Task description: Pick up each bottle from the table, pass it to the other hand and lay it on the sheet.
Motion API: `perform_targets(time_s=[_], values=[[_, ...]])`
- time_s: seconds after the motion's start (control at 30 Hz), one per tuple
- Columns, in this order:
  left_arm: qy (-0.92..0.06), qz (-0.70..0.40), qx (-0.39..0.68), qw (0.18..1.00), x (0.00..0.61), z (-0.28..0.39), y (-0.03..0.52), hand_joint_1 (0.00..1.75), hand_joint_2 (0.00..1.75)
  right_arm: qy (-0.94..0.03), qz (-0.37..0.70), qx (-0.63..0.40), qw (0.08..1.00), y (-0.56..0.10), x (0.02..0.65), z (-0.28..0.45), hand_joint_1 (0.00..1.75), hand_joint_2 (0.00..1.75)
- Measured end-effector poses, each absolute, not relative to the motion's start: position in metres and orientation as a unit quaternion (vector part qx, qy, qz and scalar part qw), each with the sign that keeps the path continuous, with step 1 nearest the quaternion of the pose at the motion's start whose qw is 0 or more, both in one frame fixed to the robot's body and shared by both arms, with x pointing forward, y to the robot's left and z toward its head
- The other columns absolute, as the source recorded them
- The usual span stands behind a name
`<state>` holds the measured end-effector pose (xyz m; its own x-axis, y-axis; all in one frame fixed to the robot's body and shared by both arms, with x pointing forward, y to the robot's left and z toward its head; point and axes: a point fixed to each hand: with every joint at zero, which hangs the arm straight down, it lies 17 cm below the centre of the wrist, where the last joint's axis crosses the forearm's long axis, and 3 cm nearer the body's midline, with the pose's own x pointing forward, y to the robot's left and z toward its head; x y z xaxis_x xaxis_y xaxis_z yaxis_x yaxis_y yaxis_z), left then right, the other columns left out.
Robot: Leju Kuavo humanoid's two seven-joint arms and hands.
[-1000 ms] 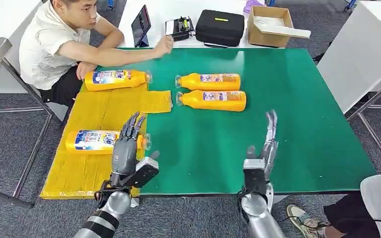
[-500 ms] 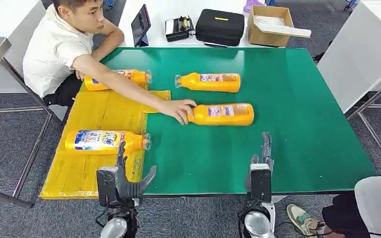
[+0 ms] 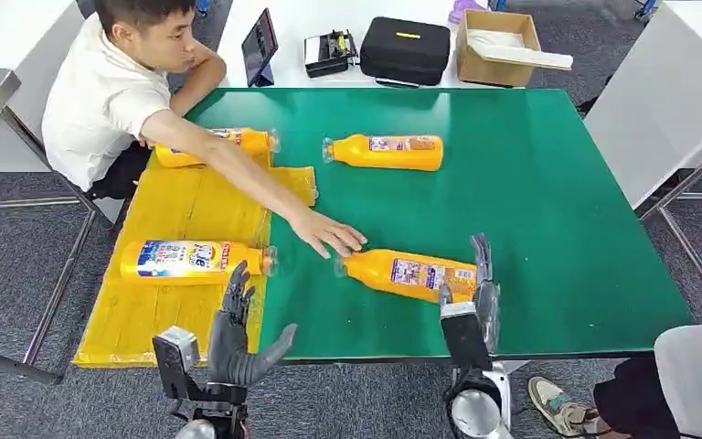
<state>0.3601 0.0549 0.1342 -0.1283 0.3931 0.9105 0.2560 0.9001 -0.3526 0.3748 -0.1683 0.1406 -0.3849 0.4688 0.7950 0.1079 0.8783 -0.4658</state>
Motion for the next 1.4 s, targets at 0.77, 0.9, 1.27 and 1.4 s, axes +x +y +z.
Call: perform_targets(time_s=[0.77, 0.9, 1.27, 1.4], values=[[-0.704, -0.020, -0.221, 0.675, 0.369, 0.113, 0.008, 0.00, 1.75, -0.688, 0.408, -0.335, 0.498, -0.176, 0.452, 0.055, 0.00, 1.75], [-0.694, -0.028, -0.225, 0.683, 0.368, 0.104, 0.003, 0.00, 1.75, -0.671, 0.425, -0.341, 0.503, -0.178, 0.454, 0.042, 0.00, 1.75], [-0.699, -0.046, -0.208, 0.683, 0.368, 0.102, -0.002, 0.00, 1.75, -0.667, 0.442, -0.333, 0.499, -0.172, 0.453, 0.034, 0.00, 1.75], [-0.701, -0.046, -0.205, 0.681, 0.368, 0.103, -0.001, 0.00, 1.75, -0.668, 0.444, -0.330, 0.497, -0.169, 0.451, 0.034, 0.00, 1.75]])
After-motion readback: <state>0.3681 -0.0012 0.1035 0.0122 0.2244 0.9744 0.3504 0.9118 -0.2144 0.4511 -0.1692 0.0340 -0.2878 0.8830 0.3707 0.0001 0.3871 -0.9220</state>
